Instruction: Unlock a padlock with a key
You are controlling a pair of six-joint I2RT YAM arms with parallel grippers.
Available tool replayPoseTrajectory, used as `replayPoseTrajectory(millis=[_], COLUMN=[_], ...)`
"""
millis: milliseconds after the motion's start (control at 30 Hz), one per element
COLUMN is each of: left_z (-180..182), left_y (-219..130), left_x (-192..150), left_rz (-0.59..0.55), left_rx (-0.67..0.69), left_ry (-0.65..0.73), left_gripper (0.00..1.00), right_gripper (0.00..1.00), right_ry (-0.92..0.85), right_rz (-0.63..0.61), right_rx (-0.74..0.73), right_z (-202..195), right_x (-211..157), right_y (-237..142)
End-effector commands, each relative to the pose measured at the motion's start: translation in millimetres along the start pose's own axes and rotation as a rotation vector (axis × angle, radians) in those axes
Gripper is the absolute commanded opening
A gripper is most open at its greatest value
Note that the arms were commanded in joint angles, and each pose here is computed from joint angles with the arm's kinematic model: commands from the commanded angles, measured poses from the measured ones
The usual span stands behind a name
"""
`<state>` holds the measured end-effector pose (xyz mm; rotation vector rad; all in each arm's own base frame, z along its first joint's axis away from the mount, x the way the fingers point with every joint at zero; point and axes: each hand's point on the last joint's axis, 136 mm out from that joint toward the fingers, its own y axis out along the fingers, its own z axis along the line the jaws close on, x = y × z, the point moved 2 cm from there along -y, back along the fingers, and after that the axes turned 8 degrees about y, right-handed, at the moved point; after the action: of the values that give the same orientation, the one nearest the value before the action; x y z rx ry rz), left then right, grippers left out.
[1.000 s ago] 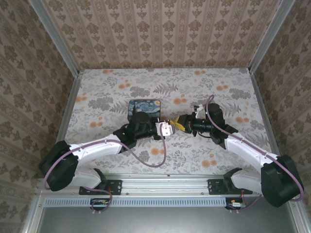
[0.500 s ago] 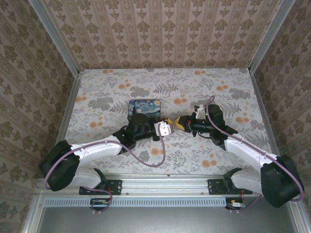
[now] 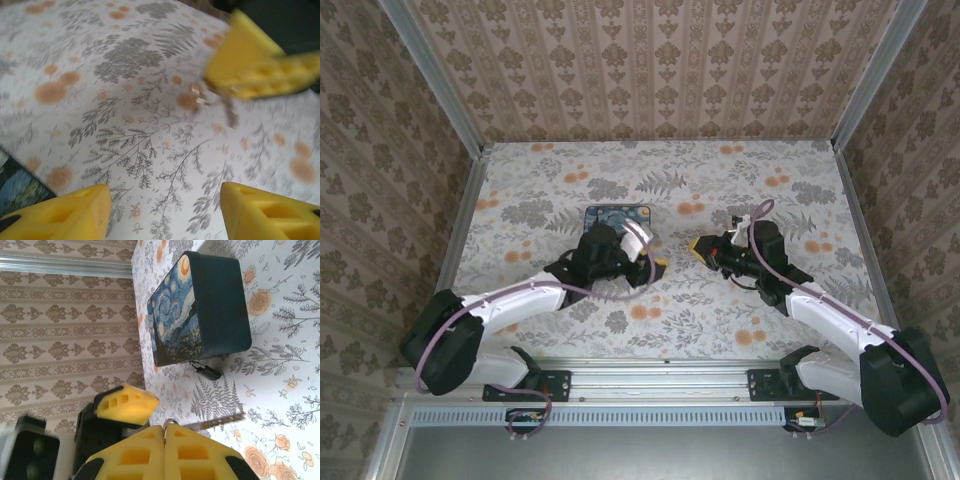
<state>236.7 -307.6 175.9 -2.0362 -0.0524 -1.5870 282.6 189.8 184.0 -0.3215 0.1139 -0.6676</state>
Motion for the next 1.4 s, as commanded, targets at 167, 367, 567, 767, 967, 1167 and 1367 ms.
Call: replayPoseTrajectory(millis=[167,367,567,767,967,1167,1367], left_z=[-5.9,-7.0,-15.6,-9.0,-4.2,-26.5,-32.5], left_y=[0.5,25.2,33.3,32.9,31.5,30.3,30.8], left_x=[35.7,21.2,22.8,16.4,13.5,28.7,27.0], left_rz=[-0.123,-0.053,-0.077,-0.088,-0.086,-0.08,-0.062], left_rx=[-0.217,-0.272,-0.357,-0.326,-0.283,-0.386,-0.392], left_ry=[-0.62,-0.745,-0.784,-0.802,-0.814,-0.763,-0.75], left_gripper=[0.59,0.58,0.53,0.49,0.48,0.46,0.38], right_gripper=[0.0,0.0,0.0,0.0,0.0,0.0,0.0], right_ry=[-0.048,-0.052,-0.057,-0.068,-0.071,-0.068,-0.063], right_rz=[-0.034,-0.033,-0.034,-0.038,-0.049,-0.057,-0.056], right_rx=[0.033,0.046,0.034,0.013,-0.003,0.004,0.025], right_z=[1.4,3.3,-0.3,-3.3,-7.6,-8.3,-5.3], right_x=[4.6,2.5,1.3,2.0,3.4,5.2,7.1], right_y=[4.4,4.8,5.4,4.8,4.6,6.9,10.9])
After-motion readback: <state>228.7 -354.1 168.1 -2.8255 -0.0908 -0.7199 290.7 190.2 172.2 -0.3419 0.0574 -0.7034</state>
